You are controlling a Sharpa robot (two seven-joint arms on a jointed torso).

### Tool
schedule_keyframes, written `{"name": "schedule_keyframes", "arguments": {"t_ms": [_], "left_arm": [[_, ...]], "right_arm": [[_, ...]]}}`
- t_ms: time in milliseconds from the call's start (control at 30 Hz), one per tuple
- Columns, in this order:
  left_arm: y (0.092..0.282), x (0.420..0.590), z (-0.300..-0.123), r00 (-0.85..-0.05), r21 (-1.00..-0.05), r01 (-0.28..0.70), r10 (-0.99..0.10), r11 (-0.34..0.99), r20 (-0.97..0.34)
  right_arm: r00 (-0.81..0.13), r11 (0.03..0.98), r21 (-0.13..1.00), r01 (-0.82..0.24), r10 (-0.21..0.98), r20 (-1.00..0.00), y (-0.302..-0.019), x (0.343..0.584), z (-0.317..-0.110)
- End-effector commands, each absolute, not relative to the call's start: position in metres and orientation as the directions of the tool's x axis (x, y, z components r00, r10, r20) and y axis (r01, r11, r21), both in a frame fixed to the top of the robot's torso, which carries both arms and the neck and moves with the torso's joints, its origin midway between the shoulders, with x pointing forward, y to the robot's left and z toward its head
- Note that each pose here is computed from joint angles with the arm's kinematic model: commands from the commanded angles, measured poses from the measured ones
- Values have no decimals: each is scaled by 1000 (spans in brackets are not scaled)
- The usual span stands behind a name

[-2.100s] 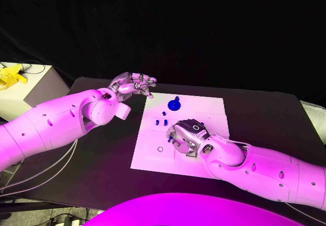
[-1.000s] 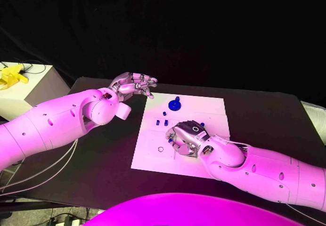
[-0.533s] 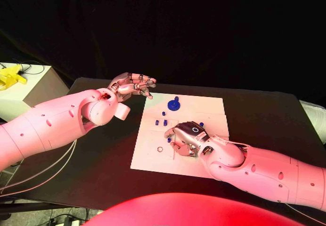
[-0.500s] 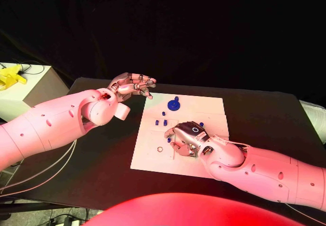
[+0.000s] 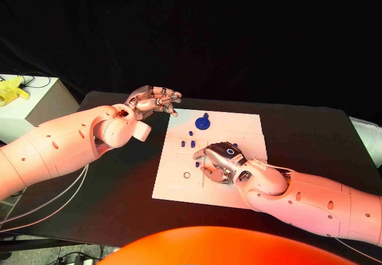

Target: Assemble the parts on the task board

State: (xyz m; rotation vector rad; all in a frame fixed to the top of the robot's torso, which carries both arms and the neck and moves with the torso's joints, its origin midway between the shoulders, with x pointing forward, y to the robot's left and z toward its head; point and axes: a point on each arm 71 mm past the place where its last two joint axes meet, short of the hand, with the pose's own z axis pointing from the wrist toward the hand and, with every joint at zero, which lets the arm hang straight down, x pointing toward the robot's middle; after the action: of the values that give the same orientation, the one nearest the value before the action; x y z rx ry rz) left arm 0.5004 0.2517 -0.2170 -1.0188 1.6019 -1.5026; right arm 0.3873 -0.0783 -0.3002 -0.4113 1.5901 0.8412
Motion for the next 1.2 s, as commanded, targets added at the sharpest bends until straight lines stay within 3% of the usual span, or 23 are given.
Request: {"name": "schedule_keyframes", "arguments": {"t_ms": [33,333,500,733,967,1200], "left_arm": [[249,500,-216,-458,-997,-76,-888,6,29],[251,503,-219,-454,-997,-76,-891,6,30],[250,503,-219,-460,-997,-72,-887,0,33],[249,504,-220,-464,-997,-72,-885,-4,36],[248,503,-221,-466,-997,-74,-884,-5,39],[249,503,-221,-464,-997,-74,-885,-4,38]], "right_arm": [[-203,665,336,-667,272,-941,-84,387,-292],[-356,619,498,-608,348,-867,-125,419,-253],[-383,629,514,-583,346,-857,-158,438,-232],[-342,718,361,-595,180,-922,-187,450,-225],[-328,748,258,-612,57,-943,-190,452,-232],[-282,772,194,-605,20,-959,-188,455,-235]]}}
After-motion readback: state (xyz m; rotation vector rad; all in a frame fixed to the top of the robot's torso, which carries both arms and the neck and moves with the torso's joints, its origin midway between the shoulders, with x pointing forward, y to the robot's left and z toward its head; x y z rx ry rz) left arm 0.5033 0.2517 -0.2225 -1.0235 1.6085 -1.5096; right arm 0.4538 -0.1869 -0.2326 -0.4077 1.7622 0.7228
